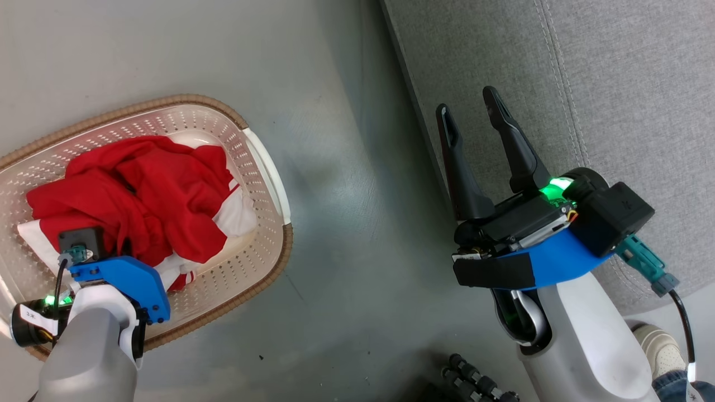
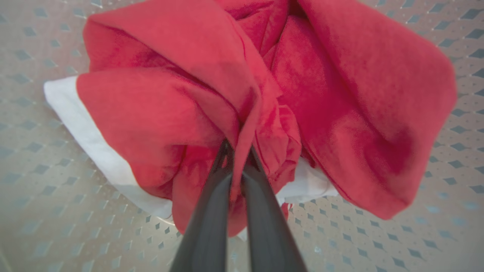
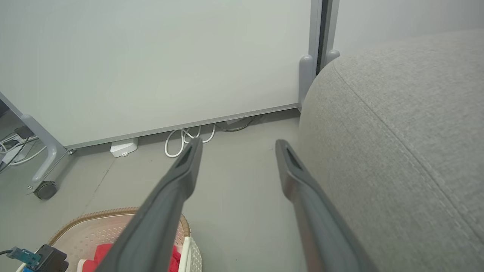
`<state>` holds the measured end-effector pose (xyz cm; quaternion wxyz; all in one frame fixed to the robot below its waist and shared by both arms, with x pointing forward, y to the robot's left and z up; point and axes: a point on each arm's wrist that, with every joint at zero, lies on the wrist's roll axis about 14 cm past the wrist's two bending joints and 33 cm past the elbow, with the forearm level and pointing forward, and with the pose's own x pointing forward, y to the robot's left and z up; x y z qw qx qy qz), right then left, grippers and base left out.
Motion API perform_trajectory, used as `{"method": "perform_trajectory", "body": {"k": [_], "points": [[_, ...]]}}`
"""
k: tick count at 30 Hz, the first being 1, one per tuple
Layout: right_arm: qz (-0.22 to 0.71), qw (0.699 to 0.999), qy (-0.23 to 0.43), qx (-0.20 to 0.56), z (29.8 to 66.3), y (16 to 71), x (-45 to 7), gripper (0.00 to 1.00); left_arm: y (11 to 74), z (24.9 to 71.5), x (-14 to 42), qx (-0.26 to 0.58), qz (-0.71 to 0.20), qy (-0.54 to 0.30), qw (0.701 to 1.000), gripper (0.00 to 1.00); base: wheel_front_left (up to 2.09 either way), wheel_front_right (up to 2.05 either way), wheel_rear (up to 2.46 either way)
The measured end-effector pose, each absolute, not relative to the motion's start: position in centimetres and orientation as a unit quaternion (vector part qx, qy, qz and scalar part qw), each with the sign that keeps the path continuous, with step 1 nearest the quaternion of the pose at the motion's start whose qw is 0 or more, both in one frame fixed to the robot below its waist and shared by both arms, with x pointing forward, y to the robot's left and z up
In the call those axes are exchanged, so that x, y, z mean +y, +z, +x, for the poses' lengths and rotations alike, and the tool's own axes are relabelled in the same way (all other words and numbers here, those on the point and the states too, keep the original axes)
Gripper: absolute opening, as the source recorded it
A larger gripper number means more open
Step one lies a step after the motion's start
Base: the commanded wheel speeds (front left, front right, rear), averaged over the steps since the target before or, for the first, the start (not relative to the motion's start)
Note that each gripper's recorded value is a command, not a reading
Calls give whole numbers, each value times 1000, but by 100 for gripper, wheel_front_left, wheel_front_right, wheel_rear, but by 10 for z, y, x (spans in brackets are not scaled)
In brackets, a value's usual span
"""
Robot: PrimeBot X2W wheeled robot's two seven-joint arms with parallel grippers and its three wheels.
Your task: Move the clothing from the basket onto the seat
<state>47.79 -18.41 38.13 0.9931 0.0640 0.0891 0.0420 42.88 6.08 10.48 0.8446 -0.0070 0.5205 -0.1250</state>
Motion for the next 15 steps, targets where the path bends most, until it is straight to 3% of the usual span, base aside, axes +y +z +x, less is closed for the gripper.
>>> {"method": "perform_trajectory", "body": {"k": [15], "points": [[62, 994, 47, 78, 479, 392, -181, 100, 125, 432, 57, 504, -13, -131, 853, 0, 0, 0, 0]]}}
